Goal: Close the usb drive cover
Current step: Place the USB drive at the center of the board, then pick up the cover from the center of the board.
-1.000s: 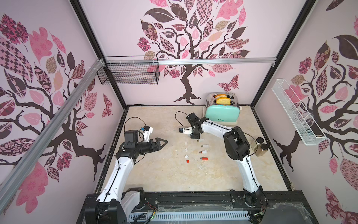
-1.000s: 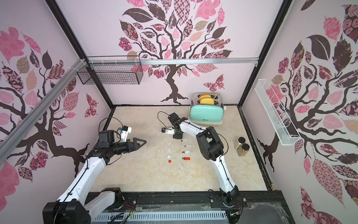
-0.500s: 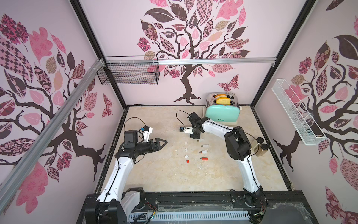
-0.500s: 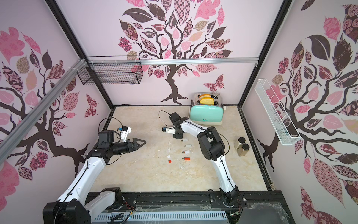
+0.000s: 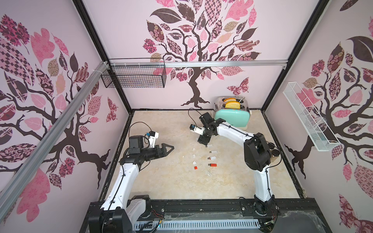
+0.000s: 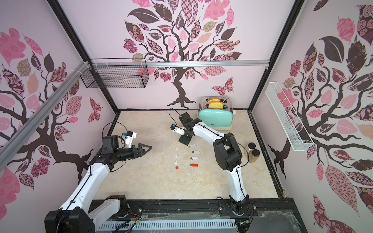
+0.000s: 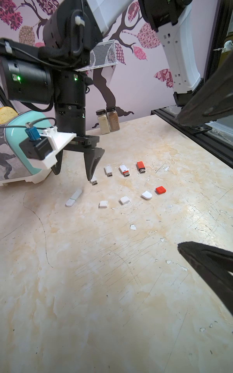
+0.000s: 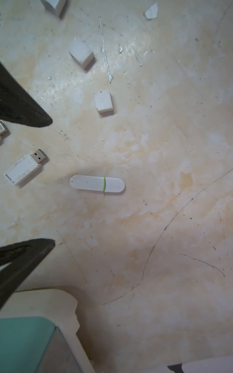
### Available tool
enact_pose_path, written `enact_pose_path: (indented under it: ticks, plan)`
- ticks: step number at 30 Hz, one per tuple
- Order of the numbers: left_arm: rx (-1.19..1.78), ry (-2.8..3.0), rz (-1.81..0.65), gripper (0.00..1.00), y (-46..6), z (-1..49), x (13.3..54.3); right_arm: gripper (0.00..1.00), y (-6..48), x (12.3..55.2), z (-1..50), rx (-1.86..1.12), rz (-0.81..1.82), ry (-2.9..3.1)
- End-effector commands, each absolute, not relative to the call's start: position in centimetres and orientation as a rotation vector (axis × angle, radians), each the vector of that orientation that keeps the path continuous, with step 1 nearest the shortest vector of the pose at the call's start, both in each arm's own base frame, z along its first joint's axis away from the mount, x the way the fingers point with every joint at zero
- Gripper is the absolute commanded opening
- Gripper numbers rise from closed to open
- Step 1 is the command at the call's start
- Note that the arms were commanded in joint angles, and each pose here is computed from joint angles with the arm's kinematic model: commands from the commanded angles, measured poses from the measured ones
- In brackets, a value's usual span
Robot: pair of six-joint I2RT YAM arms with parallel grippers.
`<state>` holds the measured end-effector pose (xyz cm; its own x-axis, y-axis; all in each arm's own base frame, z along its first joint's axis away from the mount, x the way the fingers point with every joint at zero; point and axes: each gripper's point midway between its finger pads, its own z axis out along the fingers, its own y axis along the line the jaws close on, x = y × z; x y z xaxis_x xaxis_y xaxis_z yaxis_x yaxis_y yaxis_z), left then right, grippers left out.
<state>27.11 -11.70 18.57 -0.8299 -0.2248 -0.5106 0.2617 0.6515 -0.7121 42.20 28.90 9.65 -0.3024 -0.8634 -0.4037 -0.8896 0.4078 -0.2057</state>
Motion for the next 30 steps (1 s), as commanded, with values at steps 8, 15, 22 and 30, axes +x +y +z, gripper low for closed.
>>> enact_pose_path:
  ticks: [8,15,22,30]
  plan:
    - [0.055,2.271,-1.082,0.95,-11.3,19.5,27.8,0.78,30.3,40.1,10.1,-1.362,0.255,2.349]
    - [0.063,2.270,-1.064,0.94,-11.2,19.7,27.7,0.76,32.2,38.2,9.2,-1.423,0.277,2.373]
    - [0.072,2.270,-1.042,0.94,-11.0,19.8,27.6,0.76,33.8,36.4,7.9,-1.476,0.261,2.437]
    - [0.069,2.270,-1.041,0.95,-11.0,19.6,27.5,0.74,34.8,35.6,7.9,-1.383,0.350,2.551]
